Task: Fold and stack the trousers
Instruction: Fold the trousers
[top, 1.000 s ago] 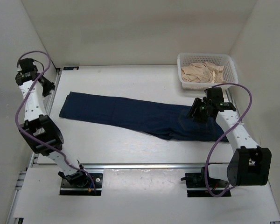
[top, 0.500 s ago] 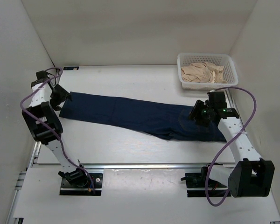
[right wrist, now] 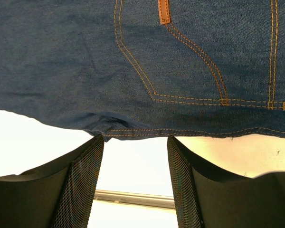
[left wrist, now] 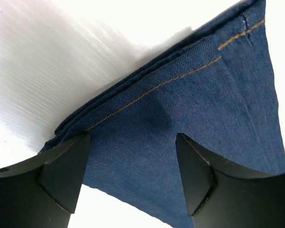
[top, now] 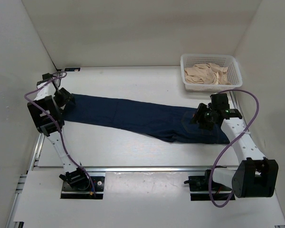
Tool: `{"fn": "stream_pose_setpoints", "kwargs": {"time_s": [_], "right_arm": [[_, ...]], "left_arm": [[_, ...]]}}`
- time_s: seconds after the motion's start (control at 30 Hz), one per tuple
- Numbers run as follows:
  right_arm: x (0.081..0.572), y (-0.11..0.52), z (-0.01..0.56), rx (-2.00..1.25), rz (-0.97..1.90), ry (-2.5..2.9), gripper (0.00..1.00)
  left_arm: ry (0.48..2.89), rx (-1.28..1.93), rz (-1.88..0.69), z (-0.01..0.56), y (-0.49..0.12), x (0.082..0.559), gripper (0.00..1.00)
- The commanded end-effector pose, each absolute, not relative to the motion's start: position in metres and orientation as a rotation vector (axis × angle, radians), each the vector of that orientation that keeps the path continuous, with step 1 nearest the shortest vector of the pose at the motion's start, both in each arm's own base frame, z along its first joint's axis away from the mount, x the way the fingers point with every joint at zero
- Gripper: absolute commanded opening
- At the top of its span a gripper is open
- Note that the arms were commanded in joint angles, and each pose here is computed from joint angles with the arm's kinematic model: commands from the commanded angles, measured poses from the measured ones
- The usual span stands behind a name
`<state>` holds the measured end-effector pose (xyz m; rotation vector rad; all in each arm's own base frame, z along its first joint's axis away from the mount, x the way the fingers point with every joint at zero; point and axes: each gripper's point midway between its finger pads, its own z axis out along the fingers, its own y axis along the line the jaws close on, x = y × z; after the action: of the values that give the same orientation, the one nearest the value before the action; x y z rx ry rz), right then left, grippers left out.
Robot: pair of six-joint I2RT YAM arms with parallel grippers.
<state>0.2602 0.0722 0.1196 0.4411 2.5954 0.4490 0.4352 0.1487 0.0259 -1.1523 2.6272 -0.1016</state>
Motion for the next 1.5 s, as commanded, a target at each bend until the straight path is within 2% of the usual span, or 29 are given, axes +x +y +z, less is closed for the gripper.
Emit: {"fn": "stream_pose_setpoints", "kwargs": {"time_s": [0.0,0.07,0.2,0.23,0.3,0.43,0.7,0.87,1.2,1.47], "right_arm": [[0.274,0.072,0.132,0.427,0.447,2.566,0.61],[0.276,0.072,0.136,0.424,0.449,2.556,0.61],[0.281,0.074,0.136,0.421,0.461,2.557,0.61],[0.283,0.074,0.136,0.409,0.458,2.559,0.61],[0.286,0.074,0.137,0.409,0.458,2.559,0.61],[0.29,0.076,0.15,0.399,0.473,2.54,0.61],[0.288,0.068,0.16,0.414,0.417,2.523,0.61],[0.285,0.064,0.168,0.427,0.401,2.495,0.61],[0.276,0.063,0.172,0.46,0.406,2.461,0.61],[0.273,0.063,0.17,0.46,0.405,2.463,0.61]], "left_arm": [[2.605,-1.22,-0.029,0.021,0.159,0.433,0.81],[2.618,-1.251,-0.01,0.009,0.16,0.43,0.77],[2.643,-1.263,-0.008,-0.005,0.16,0.429,0.44],[2.643,-1.263,-0.008,-0.005,0.16,0.429,0.22],[2.651,-1.248,-0.022,-0.005,0.158,0.43,0.1],[2.583,-1.209,0.024,0.028,0.163,0.436,0.1],[2.328,-0.967,0.101,0.171,0.17,0.451,0.1],[2.259,-0.84,0.046,0.224,0.151,0.45,0.1],[2.266,-0.524,-0.06,0.27,0.053,0.45,0.1],[2.307,-0.234,-0.116,0.273,-0.08,0.44,0.1]]}}
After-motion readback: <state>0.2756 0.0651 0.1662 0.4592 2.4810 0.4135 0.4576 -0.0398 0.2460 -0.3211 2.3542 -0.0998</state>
